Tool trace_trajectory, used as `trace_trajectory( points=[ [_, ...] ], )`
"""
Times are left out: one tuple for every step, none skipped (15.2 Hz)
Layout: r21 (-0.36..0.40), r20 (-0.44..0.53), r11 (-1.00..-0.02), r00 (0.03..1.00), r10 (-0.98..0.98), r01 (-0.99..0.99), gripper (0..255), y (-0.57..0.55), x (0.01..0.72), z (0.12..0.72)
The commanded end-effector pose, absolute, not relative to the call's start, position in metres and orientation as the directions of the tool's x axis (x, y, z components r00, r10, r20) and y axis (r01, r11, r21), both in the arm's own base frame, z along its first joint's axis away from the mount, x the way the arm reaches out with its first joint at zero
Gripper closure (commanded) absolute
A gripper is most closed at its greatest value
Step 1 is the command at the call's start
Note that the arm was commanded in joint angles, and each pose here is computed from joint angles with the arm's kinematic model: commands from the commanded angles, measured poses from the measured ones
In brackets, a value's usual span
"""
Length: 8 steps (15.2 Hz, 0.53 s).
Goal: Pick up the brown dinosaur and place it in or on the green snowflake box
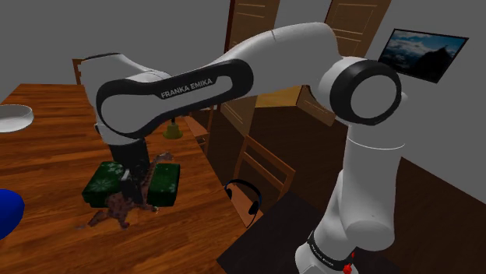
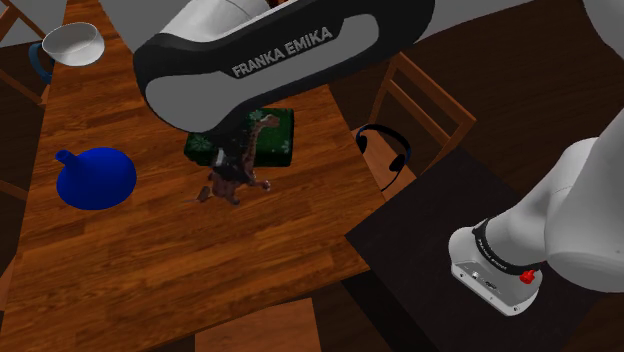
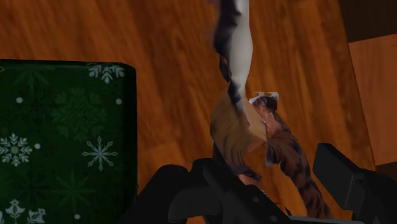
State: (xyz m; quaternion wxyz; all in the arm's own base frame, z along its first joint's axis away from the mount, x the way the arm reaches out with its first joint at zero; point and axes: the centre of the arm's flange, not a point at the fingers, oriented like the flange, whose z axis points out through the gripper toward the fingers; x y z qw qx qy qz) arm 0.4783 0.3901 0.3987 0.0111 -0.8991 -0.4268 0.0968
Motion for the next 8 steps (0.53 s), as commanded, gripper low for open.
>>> trace_trajectory(
  points=[
    [-0.102,-0.165,-0.636,0.617,0.77,0.765,255,0.378,0.501,0.4],
    [-0.102,-0.165,-0.636,0.617,0.77,0.765,255,0.373,0.512,0.401],
    [-0.102,-0.165,-0.636,0.617,0.77,0.765,255,0.367,0.524,0.401],
    [-0.102,-0.165,-0.636,0.617,0.77,0.765,255,0.361,0.536,0.401],
    [-0.102,-0.165,-0.636,0.617,0.77,0.765,255,0.356,0.548,0.401],
    [-0.102,-0.165,-0.636,0.617,0.77,0.765,255,0.35,0.56,0.402],
    [-0.102,-0.165,-0.636,0.617,0.77,0.765,255,0.345,0.572,0.402],
    [-0.102,-0.165,-0.636,0.617,0.77,0.765,255,0.339,0.584,0.402]
  ],
)
